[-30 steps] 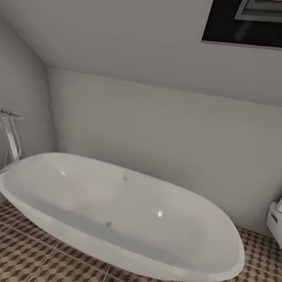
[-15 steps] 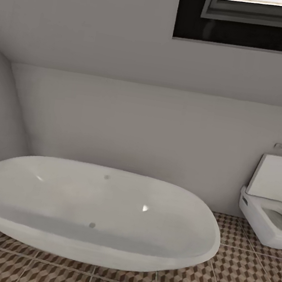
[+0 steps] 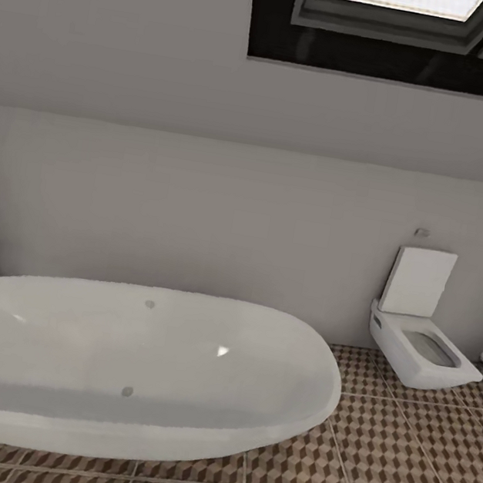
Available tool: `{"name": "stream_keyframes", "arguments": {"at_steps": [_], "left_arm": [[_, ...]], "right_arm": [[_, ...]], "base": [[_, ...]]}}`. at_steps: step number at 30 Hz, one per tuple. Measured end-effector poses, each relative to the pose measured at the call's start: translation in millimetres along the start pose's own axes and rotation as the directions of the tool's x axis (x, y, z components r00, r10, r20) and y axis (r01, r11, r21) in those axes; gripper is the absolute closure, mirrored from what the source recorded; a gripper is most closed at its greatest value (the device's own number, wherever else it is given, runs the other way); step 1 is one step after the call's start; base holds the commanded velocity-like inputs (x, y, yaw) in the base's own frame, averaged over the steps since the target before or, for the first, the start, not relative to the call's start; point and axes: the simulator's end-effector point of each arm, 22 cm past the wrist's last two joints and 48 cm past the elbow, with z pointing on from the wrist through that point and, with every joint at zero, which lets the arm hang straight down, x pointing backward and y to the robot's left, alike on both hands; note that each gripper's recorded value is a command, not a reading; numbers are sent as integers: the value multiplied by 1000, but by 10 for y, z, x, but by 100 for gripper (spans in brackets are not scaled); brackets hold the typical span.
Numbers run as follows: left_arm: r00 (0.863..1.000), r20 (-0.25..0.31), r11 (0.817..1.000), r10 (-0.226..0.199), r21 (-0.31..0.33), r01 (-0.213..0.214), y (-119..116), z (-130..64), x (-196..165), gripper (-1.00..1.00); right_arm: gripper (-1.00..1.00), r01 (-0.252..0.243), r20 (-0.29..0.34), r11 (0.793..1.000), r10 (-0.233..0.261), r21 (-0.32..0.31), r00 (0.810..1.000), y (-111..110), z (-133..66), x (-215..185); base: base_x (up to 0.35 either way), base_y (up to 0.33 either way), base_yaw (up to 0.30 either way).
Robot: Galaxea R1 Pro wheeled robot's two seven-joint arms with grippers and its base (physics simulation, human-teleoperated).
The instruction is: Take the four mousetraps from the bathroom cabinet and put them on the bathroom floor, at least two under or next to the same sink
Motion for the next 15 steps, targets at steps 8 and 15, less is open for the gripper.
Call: {"name": "stream_keyframes", "arguments": {"at_steps": [8,15], "left_arm": [[1000,0,1000,0,0,0,0,0,-2,-100],[1000,0,1000,0,0,0,0,0,0,-100]], "right_arm": [[-100,0,0,1000,0,1,1000,-8,0,0],[-100,0,0,1000,0,2,1000,-16,0,0]], "base": [[0,0,-296],[0,0,-296]]}}
